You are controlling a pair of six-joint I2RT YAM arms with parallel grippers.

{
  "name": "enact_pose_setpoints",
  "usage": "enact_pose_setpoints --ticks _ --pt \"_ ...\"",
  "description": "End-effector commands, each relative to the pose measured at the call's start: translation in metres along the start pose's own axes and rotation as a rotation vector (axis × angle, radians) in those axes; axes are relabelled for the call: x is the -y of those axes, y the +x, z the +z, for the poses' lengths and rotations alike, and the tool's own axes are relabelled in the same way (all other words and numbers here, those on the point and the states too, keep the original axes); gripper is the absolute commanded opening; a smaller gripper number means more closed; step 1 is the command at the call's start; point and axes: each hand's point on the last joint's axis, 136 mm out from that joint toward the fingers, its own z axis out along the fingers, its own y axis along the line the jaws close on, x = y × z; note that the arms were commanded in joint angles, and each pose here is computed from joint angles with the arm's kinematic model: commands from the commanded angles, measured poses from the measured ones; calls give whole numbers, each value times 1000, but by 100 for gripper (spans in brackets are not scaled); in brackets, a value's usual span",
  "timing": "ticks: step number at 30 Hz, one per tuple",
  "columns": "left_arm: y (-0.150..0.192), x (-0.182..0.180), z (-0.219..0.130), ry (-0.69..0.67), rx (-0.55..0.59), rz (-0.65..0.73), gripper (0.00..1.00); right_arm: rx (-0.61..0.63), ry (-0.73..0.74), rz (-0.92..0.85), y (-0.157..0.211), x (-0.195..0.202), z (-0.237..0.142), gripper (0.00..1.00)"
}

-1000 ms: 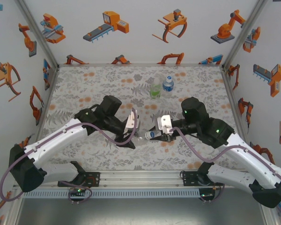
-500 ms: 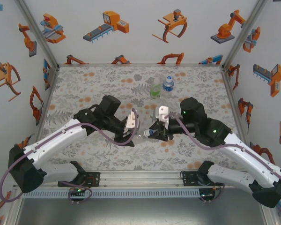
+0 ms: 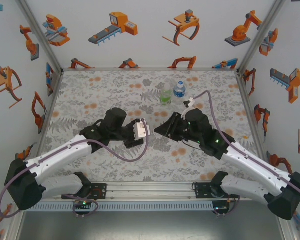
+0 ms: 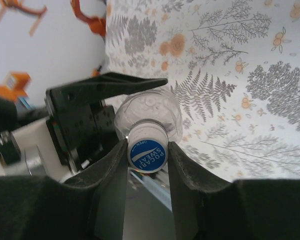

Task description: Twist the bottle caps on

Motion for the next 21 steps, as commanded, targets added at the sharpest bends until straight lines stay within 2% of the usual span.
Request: enact_pose_setpoints --ticks 1,7,12,15,18,21 --pt "-39 -36 -12 -172 129 67 0 41 -8 227 -4 3 5 0" --pt "-35 -25 -11 -115 105 82 0 32 -23 100 -8 -11 5 0" --pt "-36 -9 -14 -28 110 69 0 63 -68 -240 -17 -36 -17 41" --pt "-36 4 -15 55 107 50 0 66 -93 -492 -18 -50 -33 50" --pt "-38 17 -18 149 98 20 0 66 -154 -739 -14 -66 -47 52" --pt "-41 30 -22 229 99 -5 0 38 -275 -998 1 -87 -61 52"
